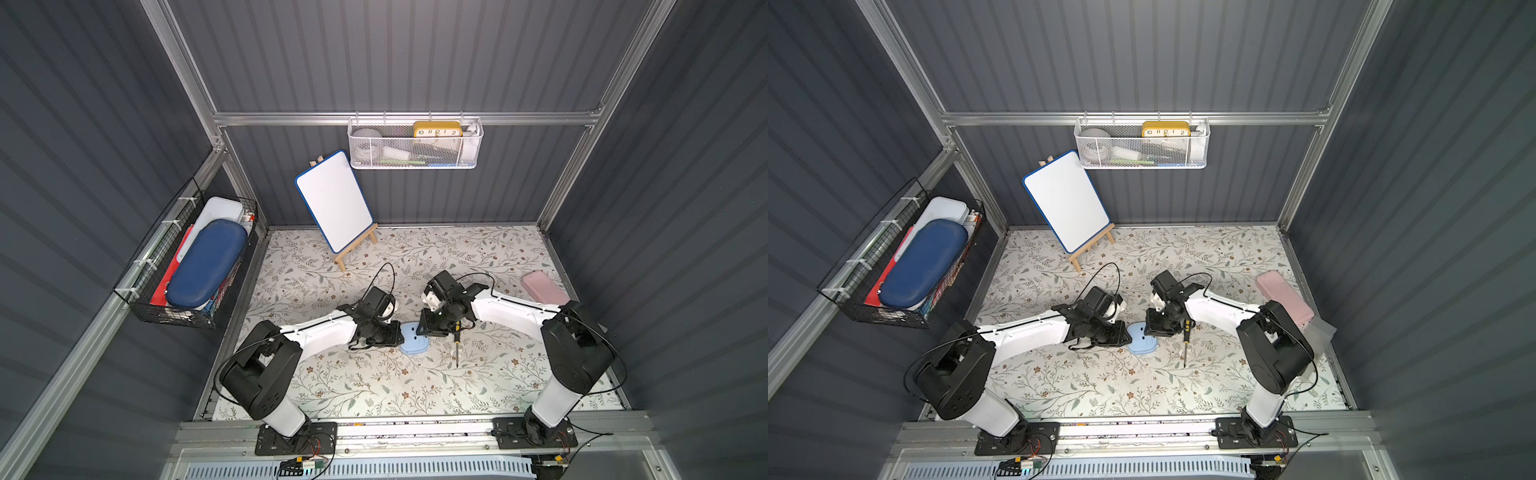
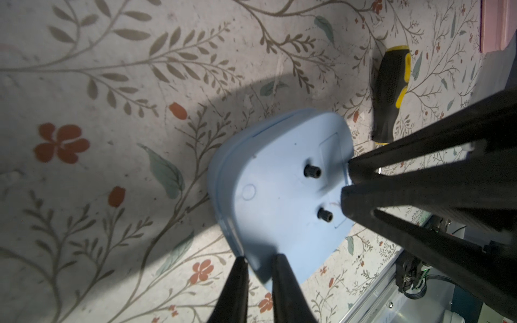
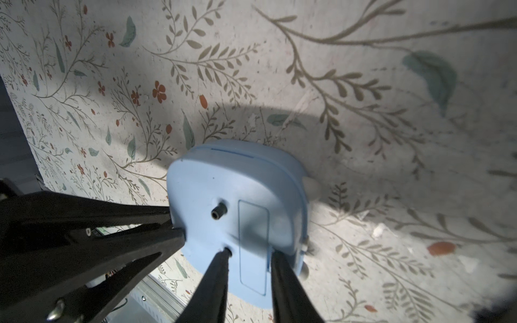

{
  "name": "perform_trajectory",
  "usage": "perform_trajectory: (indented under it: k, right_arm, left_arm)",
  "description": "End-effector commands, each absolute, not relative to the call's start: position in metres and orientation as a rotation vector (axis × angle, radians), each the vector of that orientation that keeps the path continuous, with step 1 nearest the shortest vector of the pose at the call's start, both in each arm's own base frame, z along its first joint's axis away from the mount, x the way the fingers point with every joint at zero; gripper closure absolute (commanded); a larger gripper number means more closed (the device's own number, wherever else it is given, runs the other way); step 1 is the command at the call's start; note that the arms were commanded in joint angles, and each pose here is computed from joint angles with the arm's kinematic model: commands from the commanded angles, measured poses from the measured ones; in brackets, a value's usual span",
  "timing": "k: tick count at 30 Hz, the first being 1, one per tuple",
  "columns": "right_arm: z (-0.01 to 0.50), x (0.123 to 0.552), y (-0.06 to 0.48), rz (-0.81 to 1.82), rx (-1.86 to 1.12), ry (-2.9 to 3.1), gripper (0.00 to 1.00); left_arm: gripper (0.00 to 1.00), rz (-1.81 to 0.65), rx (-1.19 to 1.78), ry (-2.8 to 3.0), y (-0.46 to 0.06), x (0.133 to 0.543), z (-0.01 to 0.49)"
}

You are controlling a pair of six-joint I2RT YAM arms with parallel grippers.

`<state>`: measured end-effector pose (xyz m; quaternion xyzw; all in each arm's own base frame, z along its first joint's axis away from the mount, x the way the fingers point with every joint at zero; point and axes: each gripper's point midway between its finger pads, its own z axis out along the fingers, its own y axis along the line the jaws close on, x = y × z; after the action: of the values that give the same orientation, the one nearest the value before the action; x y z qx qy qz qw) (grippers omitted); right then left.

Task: Remove the battery from the alarm
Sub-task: Remove the cover from the alarm.

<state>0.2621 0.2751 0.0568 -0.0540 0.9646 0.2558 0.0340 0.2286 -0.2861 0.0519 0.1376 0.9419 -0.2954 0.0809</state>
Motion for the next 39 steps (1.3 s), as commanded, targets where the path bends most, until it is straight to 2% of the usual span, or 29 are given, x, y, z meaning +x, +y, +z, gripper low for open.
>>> perform_trajectory:
  k: [1, 23, 39]
  right_arm:
    - [0.053, 0.24, 0.311, 0.948, -0.321, 2.967, 0.68]
    - [0.073, 0.231, 0.336, 1.133, -0.388, 2.904, 0.69]
    - [0.093, 0.232, 0.341, 1.173, -0.411, 2.849, 0.69]
  left_arm:
    - [0.8, -0.947, 0.503, 2.75, -0.305, 0.232, 0.058]
    - [0.8, -0.943, 0.504, 2.758, -0.304, 0.23, 0.053]
    - [0.81, -0.935, 0.505, 2.768, -0.303, 0.229, 0.051]
